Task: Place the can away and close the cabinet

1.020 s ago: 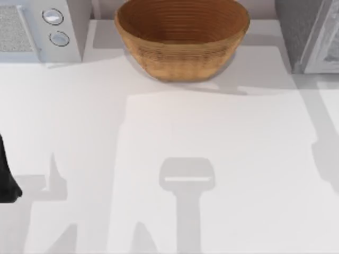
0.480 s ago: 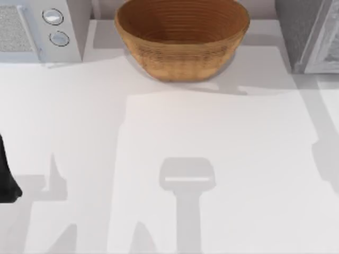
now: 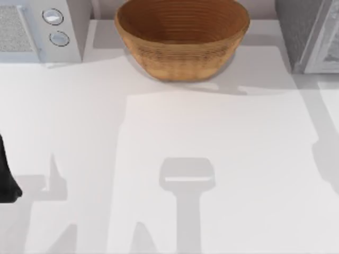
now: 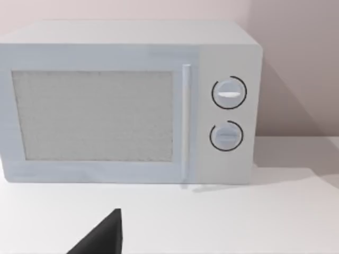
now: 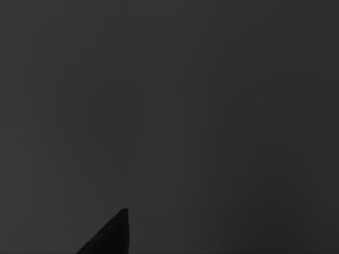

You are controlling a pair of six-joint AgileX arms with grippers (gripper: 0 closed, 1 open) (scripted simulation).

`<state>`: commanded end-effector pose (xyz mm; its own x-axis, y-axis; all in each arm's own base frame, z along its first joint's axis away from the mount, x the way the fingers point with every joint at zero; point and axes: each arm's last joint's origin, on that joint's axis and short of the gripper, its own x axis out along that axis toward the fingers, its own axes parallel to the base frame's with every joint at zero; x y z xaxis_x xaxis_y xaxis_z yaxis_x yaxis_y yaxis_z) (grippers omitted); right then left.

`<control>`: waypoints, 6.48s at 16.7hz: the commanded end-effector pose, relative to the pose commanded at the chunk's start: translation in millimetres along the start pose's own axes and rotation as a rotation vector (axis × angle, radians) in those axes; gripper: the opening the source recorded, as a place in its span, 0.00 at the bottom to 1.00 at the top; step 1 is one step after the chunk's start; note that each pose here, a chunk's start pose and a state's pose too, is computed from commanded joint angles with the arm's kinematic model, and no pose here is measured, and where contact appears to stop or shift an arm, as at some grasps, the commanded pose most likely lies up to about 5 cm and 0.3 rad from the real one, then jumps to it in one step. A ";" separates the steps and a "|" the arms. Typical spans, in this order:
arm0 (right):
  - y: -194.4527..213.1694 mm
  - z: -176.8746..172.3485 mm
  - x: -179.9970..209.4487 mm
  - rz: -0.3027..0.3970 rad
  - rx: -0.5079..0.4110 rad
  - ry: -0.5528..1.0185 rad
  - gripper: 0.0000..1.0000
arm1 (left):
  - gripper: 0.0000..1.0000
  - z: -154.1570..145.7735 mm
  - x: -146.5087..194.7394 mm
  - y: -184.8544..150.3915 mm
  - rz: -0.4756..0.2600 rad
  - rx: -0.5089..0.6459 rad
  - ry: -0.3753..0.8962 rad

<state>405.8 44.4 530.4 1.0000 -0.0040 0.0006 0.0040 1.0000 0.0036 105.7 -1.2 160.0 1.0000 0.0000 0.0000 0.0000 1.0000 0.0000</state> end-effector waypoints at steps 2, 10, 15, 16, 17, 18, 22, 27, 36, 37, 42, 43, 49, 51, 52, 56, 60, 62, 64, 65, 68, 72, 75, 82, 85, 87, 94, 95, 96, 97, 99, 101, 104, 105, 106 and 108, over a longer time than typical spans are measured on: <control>0.9 0.0 -0.1 0.002 0.000 0.000 1.00 | 1.00 0.0 0.0 0.0 0.000 0.000 0.000; -10.1 35.2 -62.6 0.023 -0.017 -0.111 1.00 | 1.00 0.0 0.0 0.0 0.000 0.000 0.000; -23.0 32.8 -160.3 0.049 -0.040 -0.190 1.00 | 1.00 0.0 0.0 0.0 0.000 0.000 0.000; -25.6 20.8 -179.3 0.052 -0.044 -0.189 1.00 | 1.00 0.0 0.0 0.0 0.000 0.000 0.000; -28.0 4.1 -197.0 0.055 -0.048 -0.183 1.00 | 1.00 0.0 0.0 0.0 0.000 0.000 0.000; -30.4 -17.0 -213.0 0.058 -0.051 -0.170 1.00 | 1.00 0.0 0.0 0.0 0.000 0.000 0.000; -38.4 -130.4 -262.1 0.057 -0.052 -0.090 1.00 | 1.00 0.0 0.0 0.0 0.000 0.000 0.000; -44.7 -269.2 -295.4 0.038 -0.034 -0.030 1.00 | 1.00 0.0 0.0 0.0 0.000 0.000 0.000; -48.1 -370.0 -300.2 0.004 -0.004 0.001 1.00 | 1.00 0.0 0.0 0.0 0.000 0.000 0.000; -48.1 -370.0 -300.2 0.004 -0.004 0.001 1.00 | 1.00 0.0 0.0 0.0 0.000 0.000 0.000; -48.7 -368.5 -299.5 0.006 -0.004 0.001 1.00 | 1.00 0.0 0.0 0.0 0.000 0.000 0.000; -50.3 -365.5 -298.6 0.004 -0.004 -0.006 1.00 | 1.00 0.0 0.0 0.0 0.000 0.000 0.000; -75.7 -337.4 -278.3 -0.002 -0.013 -0.040 1.00 | 1.00 0.0 0.0 0.0 0.000 0.000 0.000; -92.8 -330.4 -266.0 0.000 -0.016 -0.035 1.00 | 1.00 0.0 0.0 0.0 0.000 0.000 0.000; -103.5 -328.3 -259.7 0.002 -0.016 -0.031 1.00 | 1.00 0.0 0.0 0.0 0.000 0.000 0.000; -157.4 -331.8 -240.6 0.008 -0.013 -0.012 1.00 | 1.00 0.0 0.0 0.0 0.000 0.000 0.000; -211.5 -350.9 -239.8 0.010 -0.005 0.003 1.00 | 1.00 0.0 0.0 0.0 0.000 0.000 0.000; -231.1 -360.6 -244.4 0.010 -0.003 0.005 1.00 | 1.00 0.0 0.0 0.0 0.000 0.000 0.000; -243.6 -367.2 -249.1 0.009 -0.004 0.006 1.00 | 1.00 0.0 0.0 0.0 0.000 0.000 0.000; -246.8 -368.9 -250.5 0.008 -0.004 0.006 1.00 | 1.00 0.0 0.0 0.0 0.000 0.000 0.000; -248.1 -369.6 -251.1 0.008 -0.004 0.006 1.00 | 1.00 0.0 0.0 0.0 0.000 0.000 0.000; -248.9 -368.2 -249.9 0.008 -0.001 0.007 1.00 | 1.00 0.0 0.0 0.0 0.000 0.000 0.000; -265.9 -352.3 -242.4 0.005 -0.003 0.005 1.00 | 1.00 0.0 0.0 0.0 0.000 0.000 0.000; -319.9 -249.9 -216.6 0.009 0.036 0.025 1.00 | 1.00 0.0 0.0 0.0 0.000 0.000 0.000; -322.5 -181.8 -214.5 0.012 0.049 0.032 1.00 | 1.00 0.0 0.0 0.0 0.000 0.000 0.000; -313.4 -136.5 -218.5 0.012 0.052 0.035 1.00 | 1.00 0.0 0.0 0.0 0.000 0.000 0.000; -251.6 -27.3 -247.4 0.010 0.005 0.011 1.00 | 1.00 0.0 0.0 0.0 0.000 0.000 0.000; -247.2 -22.2 -249.7 0.010 0.001 0.009 1.00 | 1.00 0.0 0.0 0.0 0.000 0.000 0.000; -245.4 -20.2 -250.6 0.009 -0.001 0.008 1.00 | 1.00 0.0 0.0 0.0 0.000 0.000 0.000; -245.4 -20.2 -250.6 0.009 -0.001 0.008 1.00 | 1.00 0.0 0.0 0.0 0.000 0.000 0.000; -245.4 -20.2 -250.6 0.009 -0.001 0.008 1.00 | 1.00 0.0 0.0 0.0 0.000 0.000 0.000; -246.3 -20.0 -251.1 0.007 -0.003 0.007 1.00 | 1.00 0.0 0.0 0.0 0.000 0.000 0.000; -237.6 -17.1 -241.2 -0.001 -0.006 0.000 1.00 | 1.00 0.0 0.0 0.0 0.000 0.000 0.000; -232.0 -16.0 -234.9 -0.006 -0.006 -0.004 1.00 | 1.00 0.0 0.0 0.0 0.000 0.000 0.000; -225.0 -14.9 -227.5 -0.011 -0.005 -0.007 1.00 | 1.00 0.0 0.0 0.0 0.000 0.000 0.000; -206.2 -13.6 -209.8 -0.021 0.002 -0.014 1.00 | 1.00 0.0 0.0 0.0 0.000 0.000 0.000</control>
<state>195.2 -160.9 515.9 0.9996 -0.0251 0.0146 0.0251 0.9997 0.0055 105.7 -1.2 160.0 1.0000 0.0000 0.0000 0.0000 1.0000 0.0000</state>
